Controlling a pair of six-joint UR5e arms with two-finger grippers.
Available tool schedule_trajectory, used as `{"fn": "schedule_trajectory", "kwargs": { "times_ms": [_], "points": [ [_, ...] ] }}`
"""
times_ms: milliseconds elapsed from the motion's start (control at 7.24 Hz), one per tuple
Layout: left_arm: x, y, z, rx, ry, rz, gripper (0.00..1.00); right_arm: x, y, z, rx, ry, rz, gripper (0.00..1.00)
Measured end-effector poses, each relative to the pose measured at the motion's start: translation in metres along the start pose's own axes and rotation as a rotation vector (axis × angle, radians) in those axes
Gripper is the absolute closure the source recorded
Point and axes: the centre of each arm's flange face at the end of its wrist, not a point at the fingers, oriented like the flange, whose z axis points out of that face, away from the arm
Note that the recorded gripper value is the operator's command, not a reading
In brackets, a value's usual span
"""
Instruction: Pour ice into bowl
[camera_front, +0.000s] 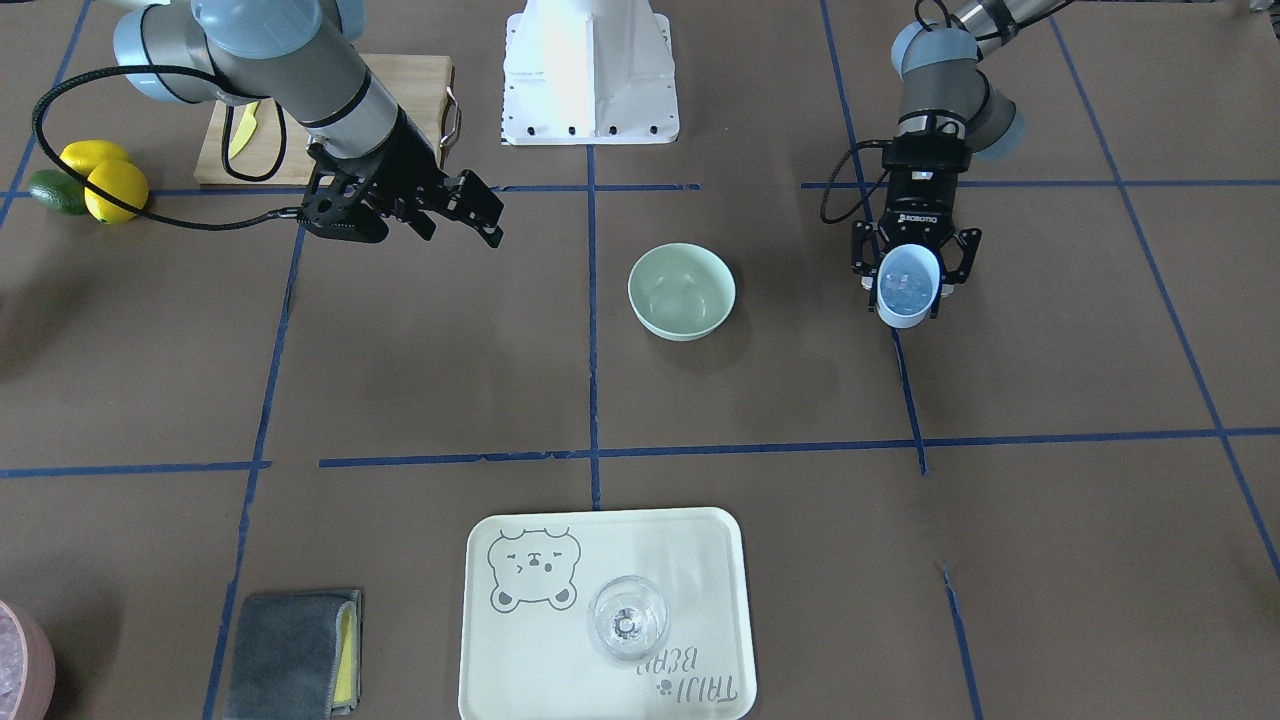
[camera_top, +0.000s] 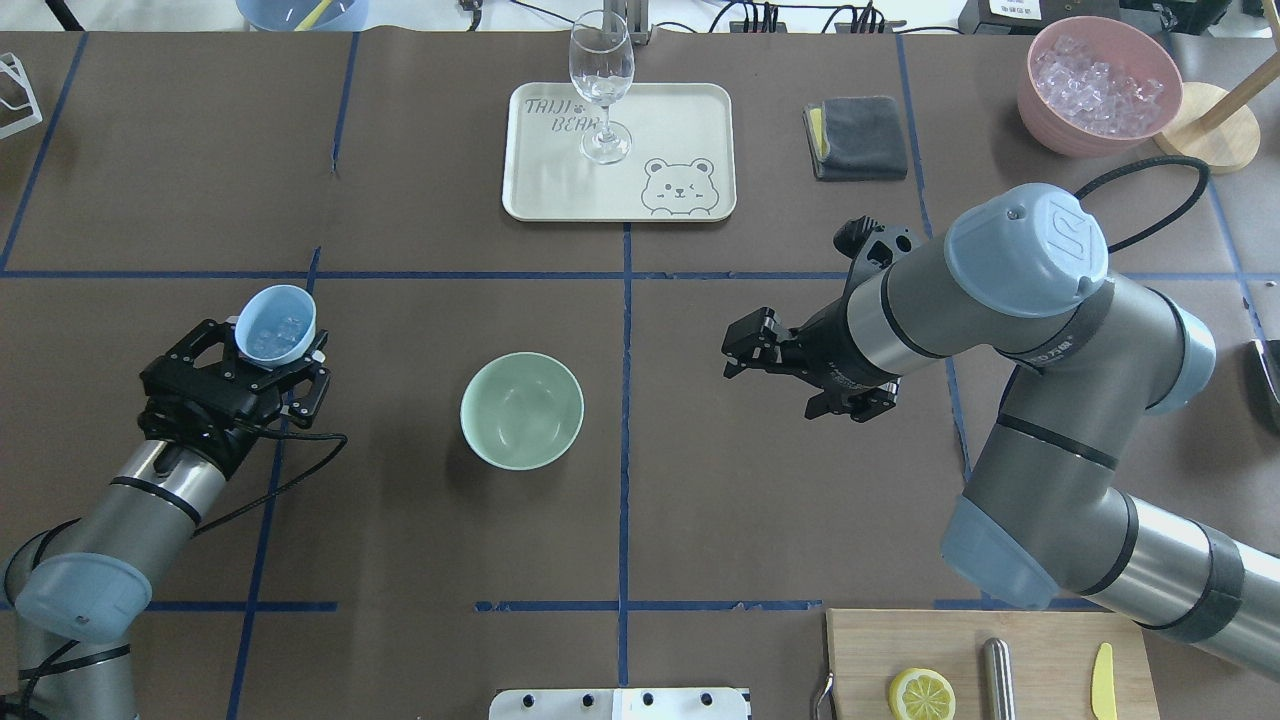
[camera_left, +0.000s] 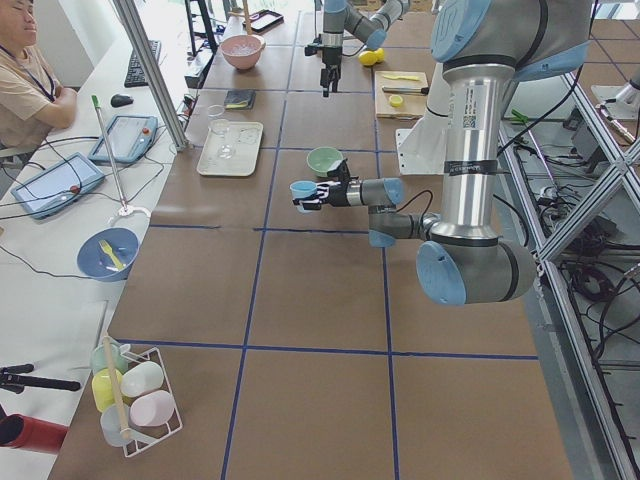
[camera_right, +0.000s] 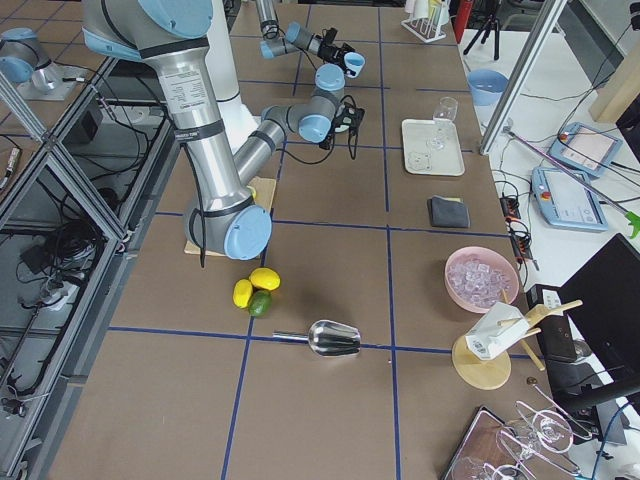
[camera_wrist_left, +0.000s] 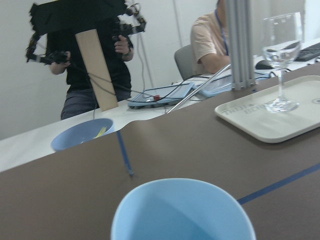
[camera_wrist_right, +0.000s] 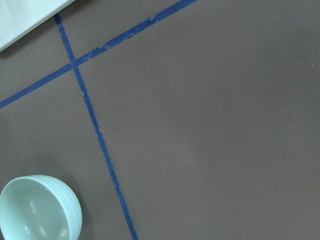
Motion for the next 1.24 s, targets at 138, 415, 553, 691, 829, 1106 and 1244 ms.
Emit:
{"fn": "schedule_trajectory", "kwargs": {
  "times_ms": [138, 415, 553, 691, 829, 1106, 1244],
  "points": [
    [0.014, -0.016, 0.001, 0.016, 0.017, 0.161, 1.0, 0.009, -0.005, 0.0, 0.008, 0.011, 0.011, 0.0],
    [0.047, -0.036, 0.0, -0.016, 0.043, 0.485, 1.0, 0.024, -0.013, 0.0, 0.018, 0.031, 0.027, 0.0],
    [0.071, -0.049, 0.002, -0.037, 0.057, 0.562, 1.0, 0.028, -0.014, 0.0, 0.02, 0.034, 0.03, 0.0],
    [0.093, -0.06, 0.005, -0.063, 0.067, 0.616, 1.0, 0.031, -0.014, -0.001, 0.021, 0.038, 0.033, 0.0],
    [0.112, -0.065, 0.007, -0.107, 0.075, 0.69, 1.0, 0.032, -0.015, -0.001, 0.021, 0.039, 0.034, 0.0],
    [0.142, -0.075, 0.002, -0.196, 0.101, 0.928, 1.0, 0.031, -0.016, -0.003, 0.024, 0.034, 0.032, 0.0],
    [0.15, -0.075, 0.0, -0.227, 0.114, 1.023, 1.0, 0.027, -0.014, -0.008, 0.029, 0.022, 0.027, 0.0]
  ]
}}
